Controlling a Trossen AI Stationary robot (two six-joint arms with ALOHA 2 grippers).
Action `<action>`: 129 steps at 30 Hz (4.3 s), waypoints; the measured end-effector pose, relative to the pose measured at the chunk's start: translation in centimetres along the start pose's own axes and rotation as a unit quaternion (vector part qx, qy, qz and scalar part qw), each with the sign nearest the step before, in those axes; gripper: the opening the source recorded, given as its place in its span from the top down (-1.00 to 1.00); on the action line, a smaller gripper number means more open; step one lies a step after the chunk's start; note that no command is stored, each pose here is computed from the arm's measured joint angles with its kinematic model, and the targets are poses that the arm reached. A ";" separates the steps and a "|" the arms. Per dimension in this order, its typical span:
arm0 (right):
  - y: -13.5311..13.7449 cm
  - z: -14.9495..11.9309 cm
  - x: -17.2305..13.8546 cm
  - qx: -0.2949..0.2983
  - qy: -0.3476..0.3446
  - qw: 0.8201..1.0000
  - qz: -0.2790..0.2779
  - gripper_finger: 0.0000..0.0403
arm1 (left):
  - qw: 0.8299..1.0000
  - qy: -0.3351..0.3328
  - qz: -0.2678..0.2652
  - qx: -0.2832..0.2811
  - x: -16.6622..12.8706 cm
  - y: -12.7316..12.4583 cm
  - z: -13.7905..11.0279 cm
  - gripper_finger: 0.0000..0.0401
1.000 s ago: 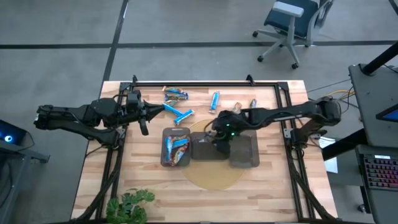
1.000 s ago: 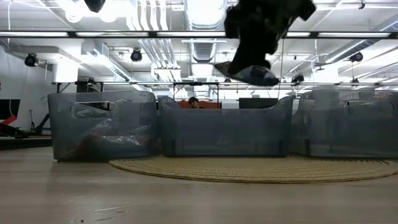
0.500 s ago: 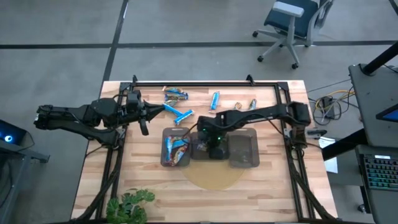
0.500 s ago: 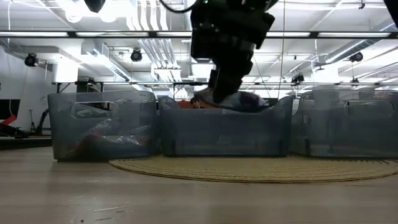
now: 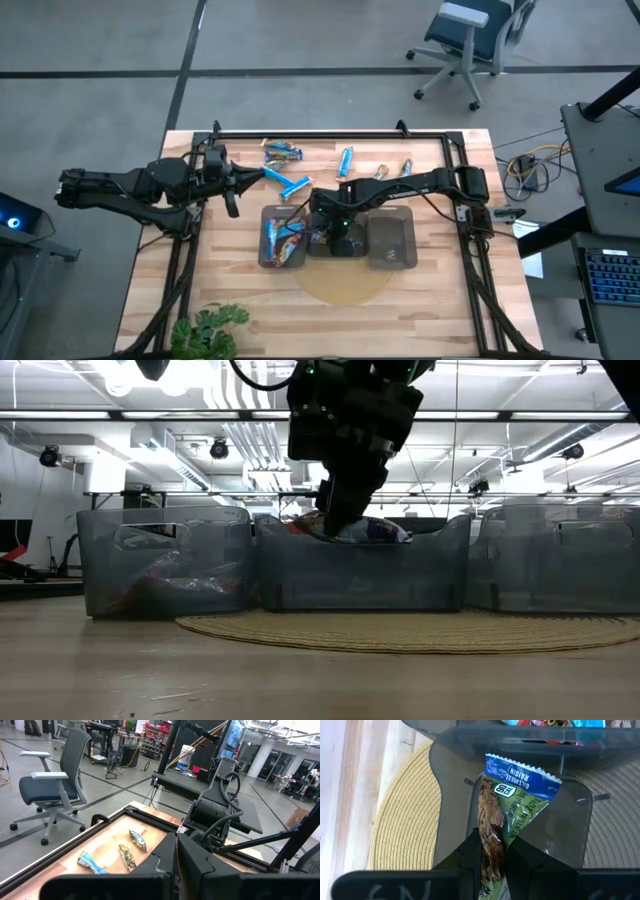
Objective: Pick and place Granola Bars by type
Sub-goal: Put the blue granola bar into the center black bin
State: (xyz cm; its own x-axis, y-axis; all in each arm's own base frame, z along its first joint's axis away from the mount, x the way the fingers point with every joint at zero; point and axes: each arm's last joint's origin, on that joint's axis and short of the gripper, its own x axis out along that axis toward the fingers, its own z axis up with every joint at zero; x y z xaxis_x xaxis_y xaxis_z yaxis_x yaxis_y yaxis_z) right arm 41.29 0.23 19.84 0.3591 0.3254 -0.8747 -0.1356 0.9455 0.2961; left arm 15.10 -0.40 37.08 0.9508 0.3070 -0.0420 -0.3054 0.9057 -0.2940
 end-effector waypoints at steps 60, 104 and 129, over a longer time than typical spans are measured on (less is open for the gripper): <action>-0.5 -0.1 -0.1 0.030 0.002 0.999 -0.017 0.10 | 1.000 0.000 0.000 0.001 0.0 0.0 0.0 1.00; 0.4 0.3 -2.4 0.036 -0.033 0.998 -0.028 0.96 | 1.000 0.000 0.000 0.017 0.0 0.0 0.0 1.00; 7.8 -6.2 -26.5 0.029 -0.354 0.917 -0.183 0.96 | 1.000 -0.003 0.003 0.027 0.0 0.0 0.1 1.00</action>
State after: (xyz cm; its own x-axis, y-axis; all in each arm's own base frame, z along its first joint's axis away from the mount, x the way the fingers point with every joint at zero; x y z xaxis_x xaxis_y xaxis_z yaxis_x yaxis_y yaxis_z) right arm 24.97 -1.15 42.96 0.8833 -0.1067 -0.4565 0.1554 0.9853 0.0704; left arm 15.08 -0.38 37.13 0.9486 0.3143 -0.0369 -0.3136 0.9180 -0.2426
